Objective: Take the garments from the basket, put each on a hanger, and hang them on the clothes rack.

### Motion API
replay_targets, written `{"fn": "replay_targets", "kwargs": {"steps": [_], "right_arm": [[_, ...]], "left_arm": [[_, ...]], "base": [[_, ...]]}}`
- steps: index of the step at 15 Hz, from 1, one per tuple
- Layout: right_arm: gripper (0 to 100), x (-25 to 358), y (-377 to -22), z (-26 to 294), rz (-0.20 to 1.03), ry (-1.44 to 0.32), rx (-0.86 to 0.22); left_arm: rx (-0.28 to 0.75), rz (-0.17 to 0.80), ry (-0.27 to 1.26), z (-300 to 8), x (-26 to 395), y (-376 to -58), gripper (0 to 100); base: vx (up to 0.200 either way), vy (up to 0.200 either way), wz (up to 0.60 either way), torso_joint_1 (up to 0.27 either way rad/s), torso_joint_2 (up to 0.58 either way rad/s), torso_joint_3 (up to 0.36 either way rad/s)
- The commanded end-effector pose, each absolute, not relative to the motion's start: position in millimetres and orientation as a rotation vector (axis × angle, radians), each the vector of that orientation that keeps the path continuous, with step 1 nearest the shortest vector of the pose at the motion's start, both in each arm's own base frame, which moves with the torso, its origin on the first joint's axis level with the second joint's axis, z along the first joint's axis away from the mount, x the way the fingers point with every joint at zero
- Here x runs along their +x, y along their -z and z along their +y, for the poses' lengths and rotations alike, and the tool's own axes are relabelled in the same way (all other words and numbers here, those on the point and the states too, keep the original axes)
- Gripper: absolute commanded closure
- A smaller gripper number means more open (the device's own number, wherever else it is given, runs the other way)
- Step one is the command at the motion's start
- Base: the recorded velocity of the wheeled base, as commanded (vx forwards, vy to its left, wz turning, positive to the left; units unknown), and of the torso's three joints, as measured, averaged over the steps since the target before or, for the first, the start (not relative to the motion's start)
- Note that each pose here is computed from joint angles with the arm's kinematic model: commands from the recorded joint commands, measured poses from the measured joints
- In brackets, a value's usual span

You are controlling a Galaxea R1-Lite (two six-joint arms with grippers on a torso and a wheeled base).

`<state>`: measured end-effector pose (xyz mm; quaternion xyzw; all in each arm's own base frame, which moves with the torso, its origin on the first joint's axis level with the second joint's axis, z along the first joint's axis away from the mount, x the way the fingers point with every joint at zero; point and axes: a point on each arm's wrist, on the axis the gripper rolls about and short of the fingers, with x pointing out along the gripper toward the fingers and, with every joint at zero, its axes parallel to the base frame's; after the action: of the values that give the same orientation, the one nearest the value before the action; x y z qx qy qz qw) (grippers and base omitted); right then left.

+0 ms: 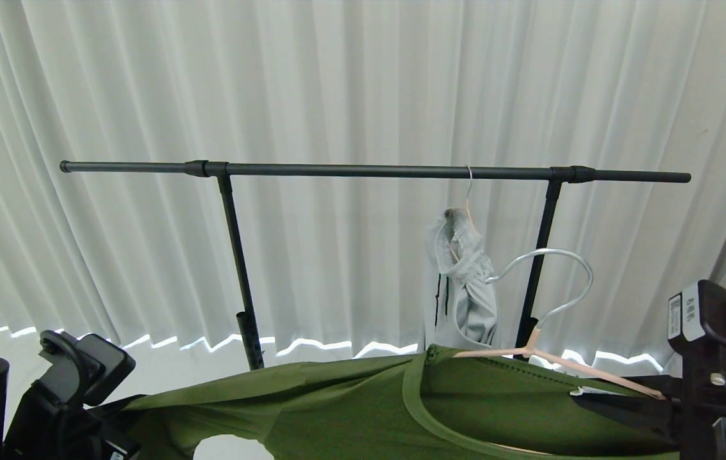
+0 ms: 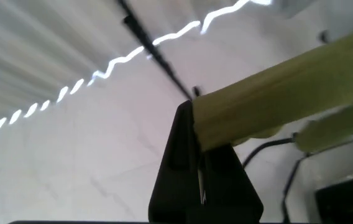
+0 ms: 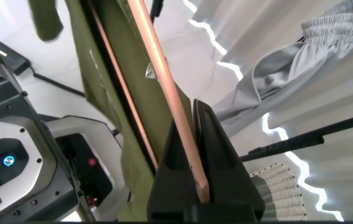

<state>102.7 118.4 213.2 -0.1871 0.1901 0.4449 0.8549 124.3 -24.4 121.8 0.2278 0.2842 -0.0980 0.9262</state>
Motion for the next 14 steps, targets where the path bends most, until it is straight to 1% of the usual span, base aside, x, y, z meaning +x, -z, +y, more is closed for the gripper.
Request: {"fn": "replay_targets", "kwargs": {"steps": [1, 6, 7, 10, 12, 14], "right_arm": [[100, 103, -214, 118, 0.396, -0.936, -0.391], [100, 103, -213, 119, 0.399, -0.932, -0.393], [100, 104, -213, 118, 0.403, -0.926, -0.390], [100, 111, -212, 114, 0.425, -0.871, -0.382], [100, 116, -211, 114, 0.459, -0.825, -0.334], [100, 123, -208, 118, 0.509, -0.736, -0.279]], "left_arm": [[0.469, 0.589, 0.202, -25, 125, -121, 100], [0.485, 0.540, 0.286, -35, 119, -124, 100], [0.485, 0.536, 0.288, -35, 118, -125, 0], [0.467, 0.505, 0.305, -35, 115, -128, 0], [0.447, 0.467, 0.343, -34, 109, -132, 0], [0.441, 0.453, 0.350, -32, 104, -131, 0]], "base": [[0.000, 0.000, 0.00, 0.000, 0.00, 0.000], [0.000, 0.000, 0.00, 0.000, 0.00, 0.000], [0.000, 0.000, 0.00, 0.000, 0.00, 0.000], [0.000, 0.000, 0.00, 0.000, 0.00, 0.000], [0.000, 0.000, 0.00, 0.000, 0.00, 0.000], [0.000, 0.000, 0.00, 0.000, 0.00, 0.000]]}}
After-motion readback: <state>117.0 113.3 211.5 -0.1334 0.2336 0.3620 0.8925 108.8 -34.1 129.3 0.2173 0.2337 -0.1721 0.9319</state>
